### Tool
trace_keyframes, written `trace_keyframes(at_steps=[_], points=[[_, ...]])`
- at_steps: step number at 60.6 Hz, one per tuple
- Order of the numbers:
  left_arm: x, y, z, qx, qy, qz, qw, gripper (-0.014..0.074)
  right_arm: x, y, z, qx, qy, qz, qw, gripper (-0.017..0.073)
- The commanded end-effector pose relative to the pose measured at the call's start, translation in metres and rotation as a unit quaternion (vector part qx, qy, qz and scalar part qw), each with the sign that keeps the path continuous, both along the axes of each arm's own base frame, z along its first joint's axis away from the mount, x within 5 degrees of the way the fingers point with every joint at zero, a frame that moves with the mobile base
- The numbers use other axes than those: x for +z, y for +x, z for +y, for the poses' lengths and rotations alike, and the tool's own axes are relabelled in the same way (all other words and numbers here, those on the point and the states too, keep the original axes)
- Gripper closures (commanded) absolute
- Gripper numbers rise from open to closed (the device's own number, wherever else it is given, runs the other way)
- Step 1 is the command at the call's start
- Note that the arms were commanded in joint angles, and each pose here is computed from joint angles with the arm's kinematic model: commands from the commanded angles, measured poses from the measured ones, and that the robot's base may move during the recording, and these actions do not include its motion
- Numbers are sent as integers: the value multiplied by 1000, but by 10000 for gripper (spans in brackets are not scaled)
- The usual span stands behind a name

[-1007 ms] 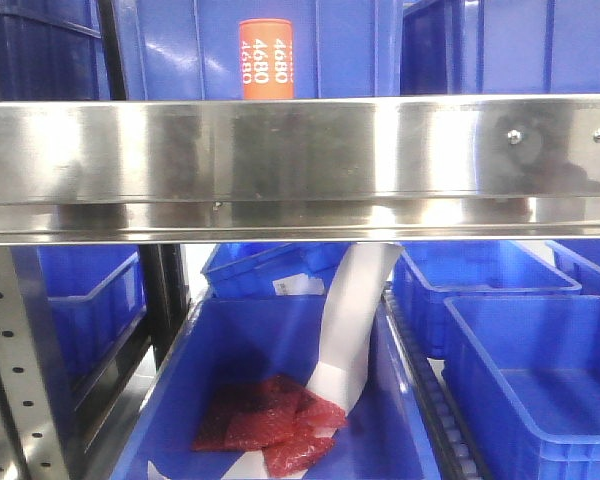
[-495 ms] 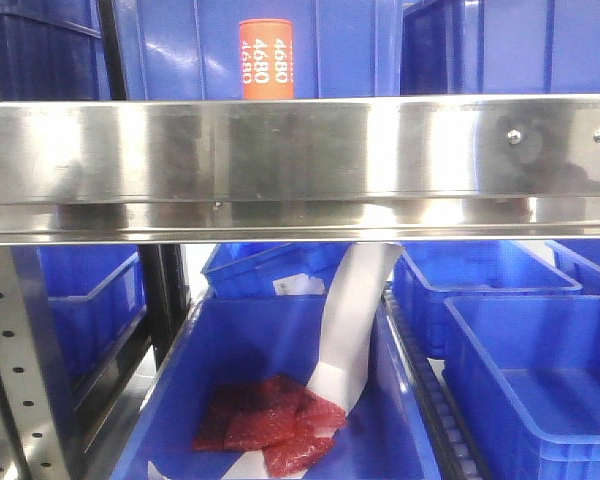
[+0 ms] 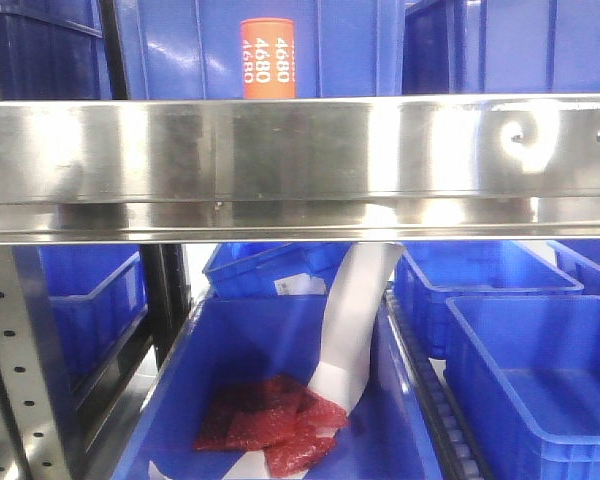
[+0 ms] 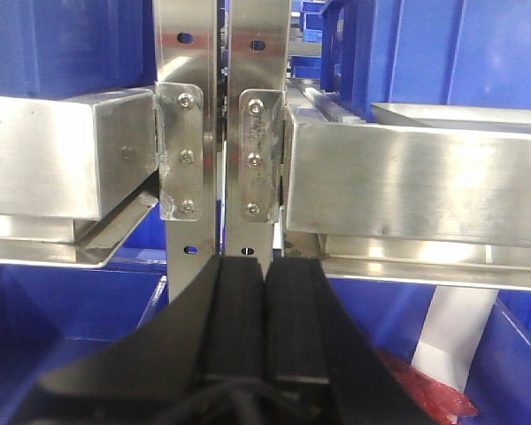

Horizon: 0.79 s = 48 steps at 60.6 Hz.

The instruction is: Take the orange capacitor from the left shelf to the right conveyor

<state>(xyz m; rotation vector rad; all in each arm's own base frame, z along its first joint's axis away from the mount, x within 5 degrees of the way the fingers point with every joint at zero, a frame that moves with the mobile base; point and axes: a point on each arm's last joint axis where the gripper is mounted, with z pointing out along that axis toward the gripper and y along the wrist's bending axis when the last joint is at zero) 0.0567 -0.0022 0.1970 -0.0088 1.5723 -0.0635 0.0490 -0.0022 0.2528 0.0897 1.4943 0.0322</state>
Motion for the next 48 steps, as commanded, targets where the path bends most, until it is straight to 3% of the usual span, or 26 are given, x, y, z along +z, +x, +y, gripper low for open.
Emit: trace_keyframes(at_steps=[1, 4, 9, 21, 24, 34, 48], points=[[10, -1, 1, 5, -3, -51, 999, 720, 43, 1, 0, 2, -4, -38, 999, 501], [10, -1, 1, 5, -3, -51, 999, 720, 61, 4, 1, 7, -4, -43, 999, 486], [10, -1, 1, 5, -3, -51, 999, 720, 81, 14, 2, 22, -3, -36, 999, 384], [10, -1, 1, 5, -3, -51, 999, 720, 106, 58, 18, 91, -4, 19, 996, -20], [10, -1, 1, 5, -3, -51, 999, 720, 107, 69, 23, 107, -6, 35, 994, -71], [10, -1, 1, 5, -3, -51, 999, 720, 101, 106, 55, 181, -15, 82, 980, -52], [10, -1, 1, 5, -3, -51, 999, 720, 100, 153, 108, 259, -15, 52, 964, -52]])
